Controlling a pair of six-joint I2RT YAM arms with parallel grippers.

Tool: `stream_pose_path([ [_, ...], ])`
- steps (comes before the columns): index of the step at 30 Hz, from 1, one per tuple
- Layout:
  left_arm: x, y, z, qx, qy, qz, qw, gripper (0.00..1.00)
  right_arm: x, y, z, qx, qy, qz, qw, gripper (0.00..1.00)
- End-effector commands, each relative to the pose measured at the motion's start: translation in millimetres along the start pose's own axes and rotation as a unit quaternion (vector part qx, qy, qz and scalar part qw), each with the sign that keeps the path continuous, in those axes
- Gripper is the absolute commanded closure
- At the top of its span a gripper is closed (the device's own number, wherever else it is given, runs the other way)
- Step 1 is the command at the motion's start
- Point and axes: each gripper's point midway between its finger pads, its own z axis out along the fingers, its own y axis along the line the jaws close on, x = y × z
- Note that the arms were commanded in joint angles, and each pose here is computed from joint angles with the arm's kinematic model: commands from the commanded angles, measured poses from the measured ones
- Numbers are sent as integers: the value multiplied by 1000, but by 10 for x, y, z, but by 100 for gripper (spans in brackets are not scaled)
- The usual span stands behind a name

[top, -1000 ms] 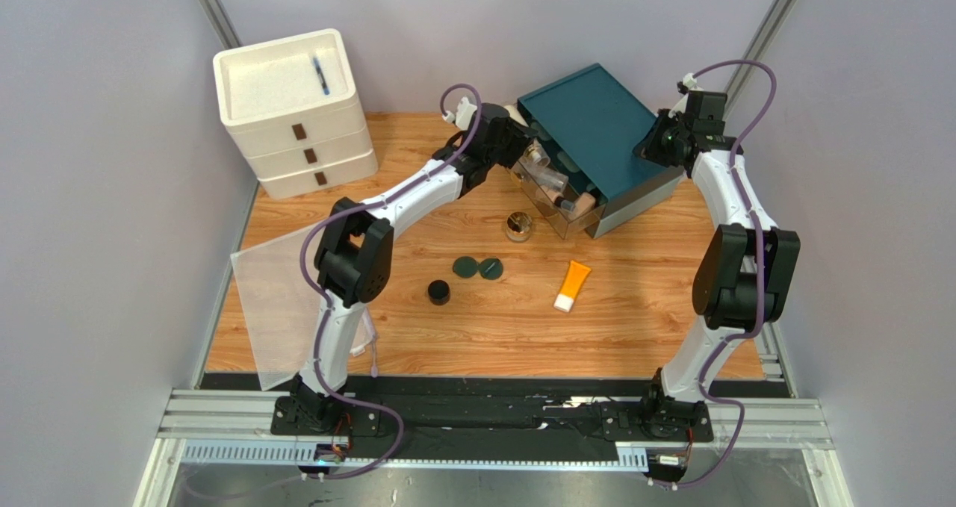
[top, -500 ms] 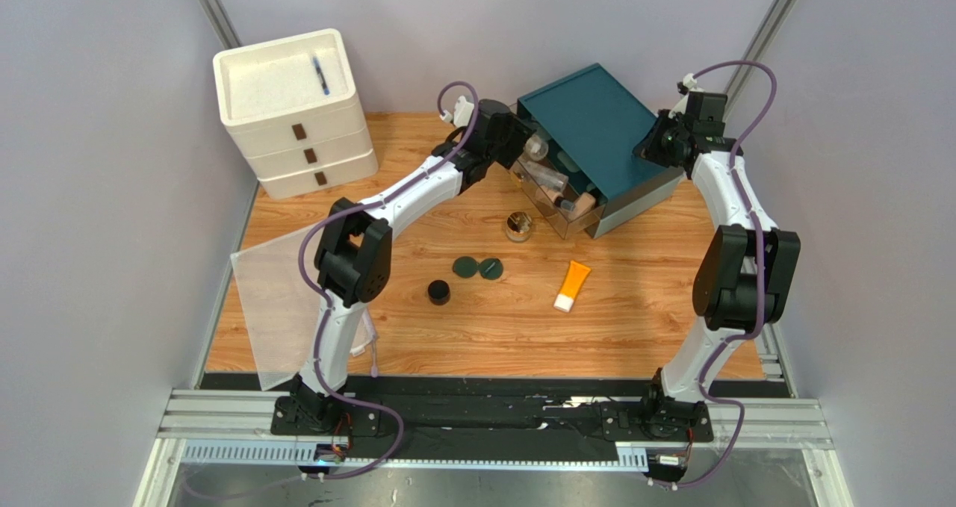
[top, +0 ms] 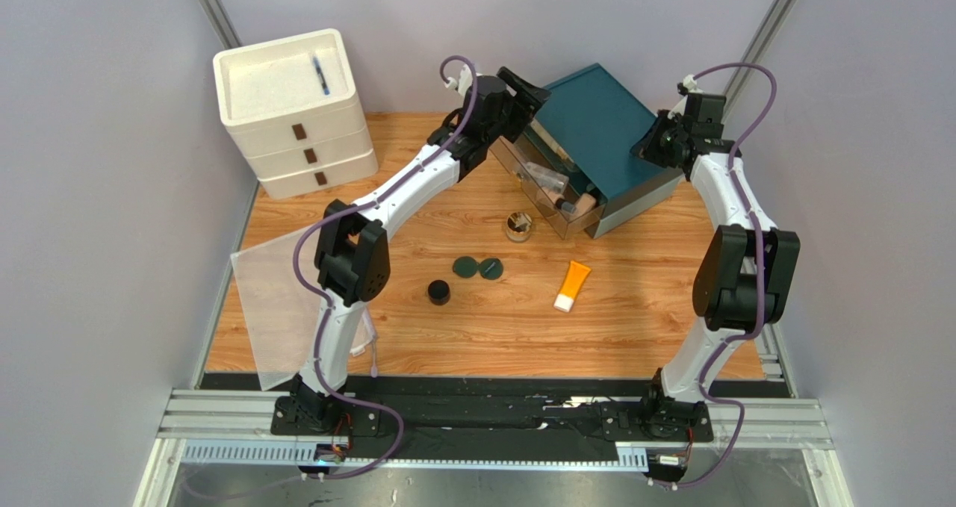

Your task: Organize the makeup

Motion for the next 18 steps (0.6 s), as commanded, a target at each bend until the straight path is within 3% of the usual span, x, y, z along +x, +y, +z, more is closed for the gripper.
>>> stream_pose_path([
  [1,-171,-677,-374,94,7,106,990,23,1332,-453,113,81,217,41,972,100],
  [4,4,-760,-612,105,35,199,974,23,1329,-455,123,81,218,40,972,100],
  [6,226,-854,-823,123,57,279,951,23,1332,-452,130,81,220,43,971,100],
  [11,991,-470,-1229,114,159,431,881,23,1322,-463,145,83,221,40,971,100],
  [18,1950,354,-1679,79,291,534,790,23,1457,-519,170,90,240,45,966,100],
])
